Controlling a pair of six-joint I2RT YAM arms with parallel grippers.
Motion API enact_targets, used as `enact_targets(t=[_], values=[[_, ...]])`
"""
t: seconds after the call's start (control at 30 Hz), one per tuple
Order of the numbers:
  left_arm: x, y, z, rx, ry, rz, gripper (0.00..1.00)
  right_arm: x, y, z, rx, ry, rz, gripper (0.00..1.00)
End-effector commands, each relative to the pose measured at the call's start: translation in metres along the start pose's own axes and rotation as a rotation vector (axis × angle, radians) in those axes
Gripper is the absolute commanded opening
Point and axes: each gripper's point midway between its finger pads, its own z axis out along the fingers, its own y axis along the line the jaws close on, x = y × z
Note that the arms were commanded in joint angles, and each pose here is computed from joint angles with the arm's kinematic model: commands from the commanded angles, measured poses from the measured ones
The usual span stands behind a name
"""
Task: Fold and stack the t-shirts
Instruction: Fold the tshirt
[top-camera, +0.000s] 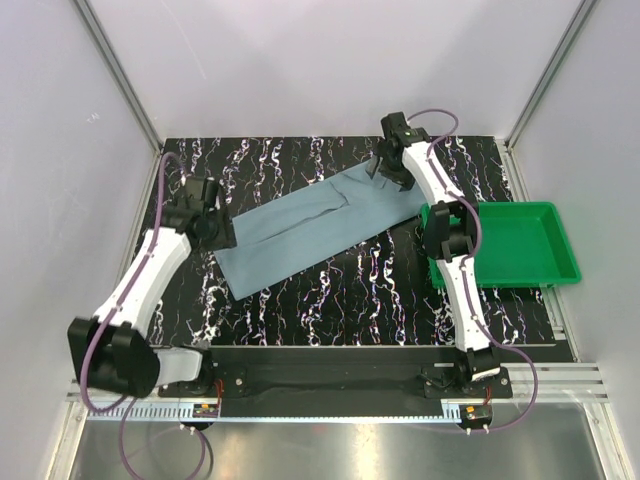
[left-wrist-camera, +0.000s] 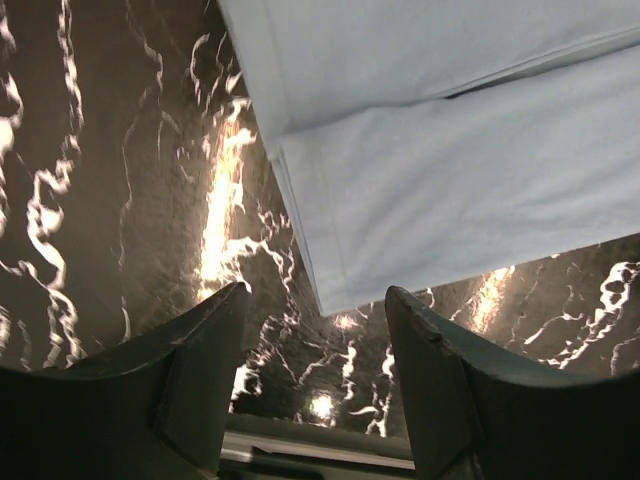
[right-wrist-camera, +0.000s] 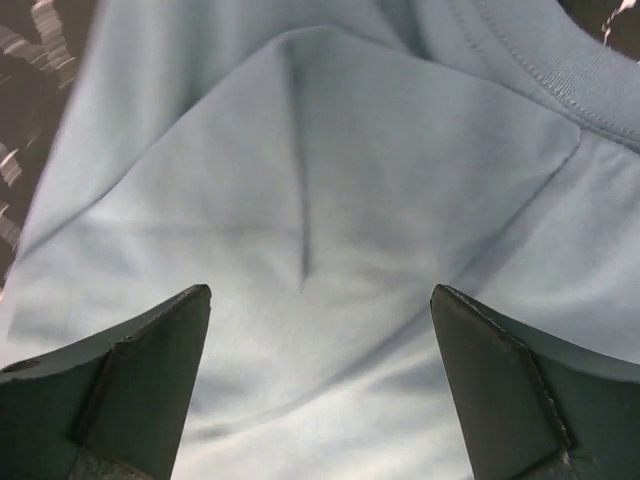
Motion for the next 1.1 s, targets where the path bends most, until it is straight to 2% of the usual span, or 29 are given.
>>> enact_targets(t=[0.0, 0.07, 0.2, 0.23, 0.27, 0.3, 0.33, 0.37, 0.4, 0.47, 0.5, 0.6, 0.67, 0.87, 1.07], values=[[-0.025, -0.014, 0.011, 0.035, -0.004, 0.186, 0.63, -0.052, 0.040, -0.117, -0.152, -0.206, -0.122, 1.00], [-0.024, -0.028, 0.027, 0.030, 0.036, 0.257, 0.64, -0.050, 0.035, -0.158, -0.180, -0.194, -0.150, 1.00], [-0.018, -0.054, 0.054, 0.003, 0.081, 0.383, 0.67, -0.018, 0.010, -0.211, -0.187, -0.093, -0.234, 1.00], [-0.017, -0.062, 0.058, 0.038, 0.095, 0.402, 0.68, -0.005, 0.001, -0.221, -0.191, -0.043, -0.247, 1.00], [-0.025, -0.074, 0.059, 0.068, 0.086, 0.421, 0.68, 0.001, -0.003, -0.251, -0.227, -0.055, -0.260, 1.00], [-0.022, -0.081, 0.069, 0.097, 0.122, 0.477, 0.69, 0.025, -0.016, -0.245, -0.197, 0.016, -0.294, 1.00], [-0.021, -0.090, 0.072, 0.141, 0.149, 0.503, 0.69, 0.037, -0.019, -0.254, -0.214, 0.040, -0.308, 1.00], [-0.034, -0.102, 0.071, 0.184, 0.124, 0.525, 0.69, 0.046, -0.022, -0.281, -0.250, 0.015, -0.322, 1.00], [-0.032, -0.107, 0.082, 0.212, 0.141, 0.594, 0.71, 0.066, -0.032, -0.273, -0.232, 0.057, -0.336, 1.00], [-0.041, -0.113, 0.091, 0.223, 0.122, 0.639, 0.74, 0.082, -0.039, -0.301, -0.301, 0.047, -0.314, 1.00], [-0.040, -0.113, 0.097, 0.221, 0.127, 0.660, 0.75, 0.097, -0.047, -0.293, -0.296, 0.081, -0.311, 1.00], [-0.045, -0.116, 0.110, 0.227, 0.095, 0.719, 0.76, 0.120, -0.057, -0.309, -0.347, 0.108, -0.292, 1.00], [-0.040, -0.112, 0.126, 0.206, 0.128, 0.754, 0.76, 0.127, -0.066, -0.317, -0.357, 0.106, -0.290, 1.00], [-0.022, -0.110, 0.160, 0.238, 0.249, 0.720, 0.74, 0.128, -0.077, -0.326, -0.348, 0.077, -0.311, 1.00], [-0.008, -0.106, 0.165, 0.288, 0.334, 0.588, 0.73, 0.133, -0.071, -0.330, -0.393, 0.093, -0.293, 1.00]])
